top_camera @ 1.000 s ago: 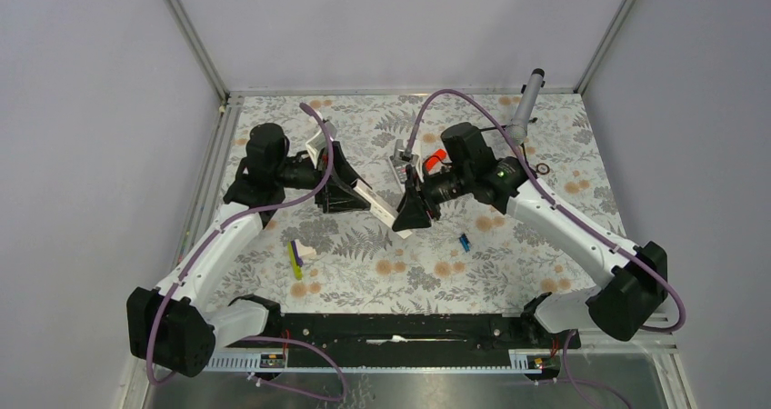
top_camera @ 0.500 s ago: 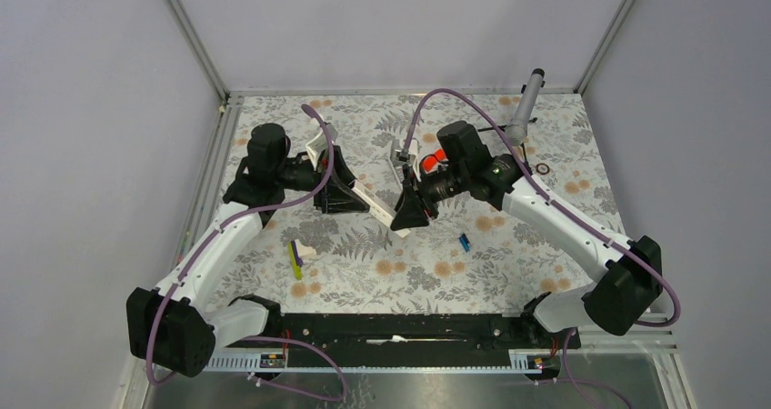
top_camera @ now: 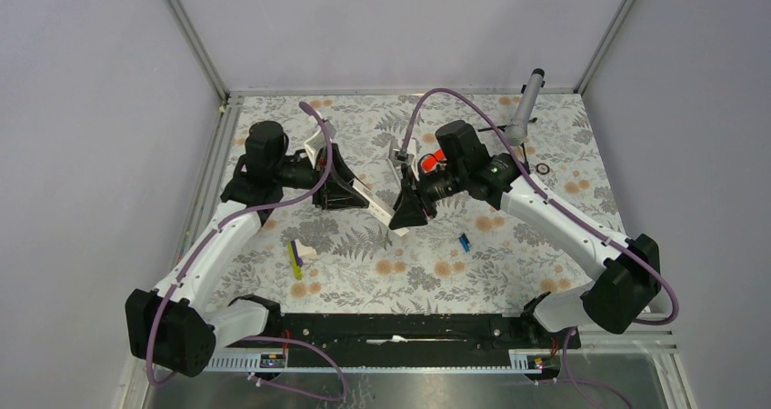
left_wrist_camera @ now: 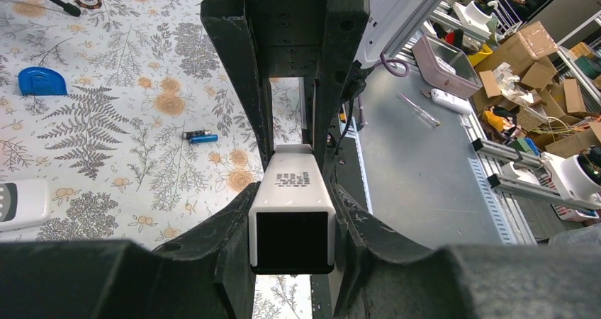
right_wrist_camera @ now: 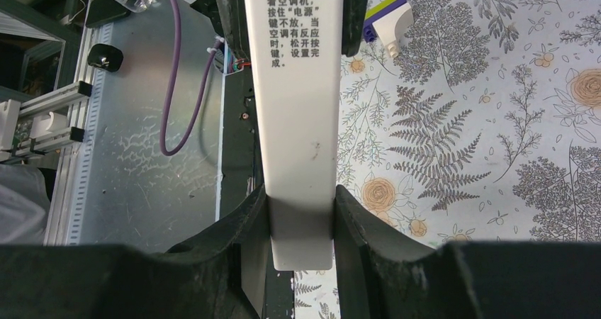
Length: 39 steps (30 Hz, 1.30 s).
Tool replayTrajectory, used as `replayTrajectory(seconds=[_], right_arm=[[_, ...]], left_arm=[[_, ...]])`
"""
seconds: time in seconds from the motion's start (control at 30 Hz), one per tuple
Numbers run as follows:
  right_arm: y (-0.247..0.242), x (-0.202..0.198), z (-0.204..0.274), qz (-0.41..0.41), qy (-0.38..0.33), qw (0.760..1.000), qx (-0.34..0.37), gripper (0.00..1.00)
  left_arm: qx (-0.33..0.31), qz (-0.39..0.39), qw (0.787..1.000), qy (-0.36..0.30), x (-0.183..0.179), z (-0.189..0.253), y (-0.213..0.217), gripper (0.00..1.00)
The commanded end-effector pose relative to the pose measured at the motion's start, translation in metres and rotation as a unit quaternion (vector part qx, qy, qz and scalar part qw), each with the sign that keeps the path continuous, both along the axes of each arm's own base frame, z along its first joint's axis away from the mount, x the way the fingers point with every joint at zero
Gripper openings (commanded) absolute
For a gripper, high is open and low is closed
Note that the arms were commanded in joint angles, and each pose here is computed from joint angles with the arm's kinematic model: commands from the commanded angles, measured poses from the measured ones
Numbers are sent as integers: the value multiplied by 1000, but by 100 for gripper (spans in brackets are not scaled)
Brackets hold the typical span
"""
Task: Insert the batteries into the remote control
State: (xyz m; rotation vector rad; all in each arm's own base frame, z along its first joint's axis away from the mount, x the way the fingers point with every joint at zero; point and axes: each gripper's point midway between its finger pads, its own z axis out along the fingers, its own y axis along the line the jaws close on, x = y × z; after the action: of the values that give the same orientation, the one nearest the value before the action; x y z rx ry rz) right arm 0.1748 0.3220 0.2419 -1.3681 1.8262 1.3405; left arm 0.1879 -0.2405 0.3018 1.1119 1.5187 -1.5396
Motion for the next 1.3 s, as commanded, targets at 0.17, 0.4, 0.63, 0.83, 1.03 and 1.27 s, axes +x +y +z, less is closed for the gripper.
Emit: replayTrajectory(seconds=[0.17,0.4,0.63,0.83,1.03,1.27], right_arm=[[9,9,34,-8,-49,998,42,16],[9,8,36,-6,-46,998,44,17],[9,8,32,-6,-42,998,41,18],[10,11,29,-11,-40,998,37,19],[11,12,29,-15,-40,998,39,19],[11,14,30,-20,-44,998,39,19]], left_arm=[[-17,-31,998,-51,-14,23,6,41],[-14,-25,998,-52,-15,23,9,39],[-12,-16,998,-56,-10,25,8,36],[-12,-15,998,-57,-10,26,8,38],[-11,-12,998,-55,-9,25,8,40],[-10,-9,998,-53,-8,24,8,42]])
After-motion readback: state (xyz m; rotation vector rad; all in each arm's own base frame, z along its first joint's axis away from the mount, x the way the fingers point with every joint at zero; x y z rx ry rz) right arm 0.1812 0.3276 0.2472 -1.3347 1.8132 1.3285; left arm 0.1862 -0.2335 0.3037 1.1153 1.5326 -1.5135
